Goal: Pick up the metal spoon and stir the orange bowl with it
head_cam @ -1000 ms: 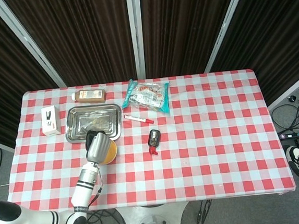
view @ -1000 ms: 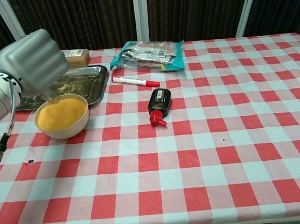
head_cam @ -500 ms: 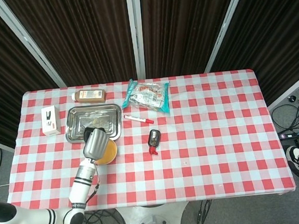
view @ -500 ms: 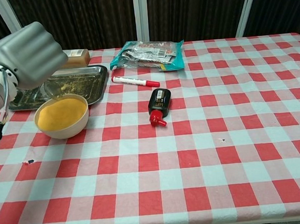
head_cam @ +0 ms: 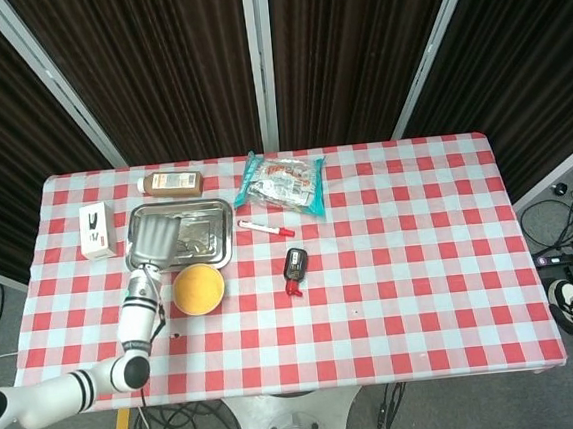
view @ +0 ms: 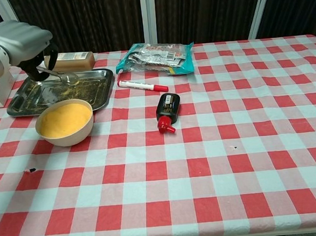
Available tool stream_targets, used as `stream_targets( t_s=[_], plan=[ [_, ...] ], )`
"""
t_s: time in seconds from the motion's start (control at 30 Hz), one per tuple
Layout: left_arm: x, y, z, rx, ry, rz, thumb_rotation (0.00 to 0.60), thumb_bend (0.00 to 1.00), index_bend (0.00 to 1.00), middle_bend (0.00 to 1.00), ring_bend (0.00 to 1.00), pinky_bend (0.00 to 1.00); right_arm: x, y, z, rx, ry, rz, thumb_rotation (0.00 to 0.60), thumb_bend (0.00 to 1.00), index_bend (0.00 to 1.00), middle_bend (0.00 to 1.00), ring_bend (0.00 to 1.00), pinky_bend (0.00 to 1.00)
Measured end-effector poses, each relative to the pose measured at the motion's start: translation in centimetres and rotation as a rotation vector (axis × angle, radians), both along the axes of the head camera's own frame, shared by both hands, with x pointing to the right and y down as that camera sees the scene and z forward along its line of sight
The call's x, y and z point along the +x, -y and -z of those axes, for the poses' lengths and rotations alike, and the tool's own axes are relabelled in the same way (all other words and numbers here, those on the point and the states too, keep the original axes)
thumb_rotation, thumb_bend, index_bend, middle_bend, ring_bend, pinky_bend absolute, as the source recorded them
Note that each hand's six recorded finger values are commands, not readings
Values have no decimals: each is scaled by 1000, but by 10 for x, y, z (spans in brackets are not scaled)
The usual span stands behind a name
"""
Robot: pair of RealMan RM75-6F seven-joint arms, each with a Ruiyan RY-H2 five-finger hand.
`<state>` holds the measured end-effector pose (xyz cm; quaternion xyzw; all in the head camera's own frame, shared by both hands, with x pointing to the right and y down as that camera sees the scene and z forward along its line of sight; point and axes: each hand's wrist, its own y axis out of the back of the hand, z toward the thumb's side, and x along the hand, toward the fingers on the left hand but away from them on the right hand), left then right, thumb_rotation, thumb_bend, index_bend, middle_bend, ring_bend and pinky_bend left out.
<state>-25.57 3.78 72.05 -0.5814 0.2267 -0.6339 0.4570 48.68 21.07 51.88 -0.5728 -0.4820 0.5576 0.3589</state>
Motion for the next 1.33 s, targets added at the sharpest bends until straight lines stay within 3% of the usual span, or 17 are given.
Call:
stream_targets(
  t_s=[0.1, 0.2, 0.37, 0.5, 0.6, 0.8, 0.87, 0.97, 1.17, 1.33],
  plan=[
    [-16, 12, -10, -36, -33, 78, 600, 397, 600, 940, 974, 1000, 0, 1, -3, -5, 2, 0, 600, 174, 69, 247, 61, 208],
    [-27, 19, -19, -57, -40, 121, 600, 301, 522, 932, 973, 1000, -1, 2, -4, -7, 3, 0, 600, 176, 69, 247, 61, 208],
    [-30, 20, -28, -78, -47, 149, 600, 165, 441, 923, 972, 1000, 1, 2, -2, -2, -2, -4, 600, 177, 69, 247, 61, 208],
    [-32, 20, -26, -74, -53, 159, 600, 133, 382, 877, 941, 994, 0, 2, -1, -1, -3, -2, 600, 179, 69, 248, 61, 209],
    [-38, 22, -17, -60, -85, 189, 600, 132, 364, 788, 830, 932, 0, 2, 0, -3, -6, 2, 600, 179, 69, 248, 61, 209],
    [-74, 14, 15, 20, -147, 247, 600, 133, 362, 561, 505, 625, 1, 5, -2, -19, -2, 8, 600, 180, 69, 248, 61, 209],
    [-88, 4, 28, 41, -171, 249, 600, 132, 361, 462, 391, 526, -1, 6, -3, -25, 8, 17, 600, 182, 69, 247, 61, 202],
    [-111, -14, 47, 84, -191, 242, 600, 132, 351, 384, 317, 429, -4, 8, -7, -34, 26, 36, 600, 185, 69, 241, 56, 189],
    [-166, -71, 84, 189, -164, 241, 600, 132, 342, 368, 285, 340, -7, 4, -16, -61, 28, 47, 600, 189, 69, 227, 50, 176],
    [-198, -130, 105, 189, -177, 265, 600, 132, 341, 364, 283, 316, -12, 0, -18, -59, 27, 56, 600, 188, 69, 224, 50, 176]
  ],
)
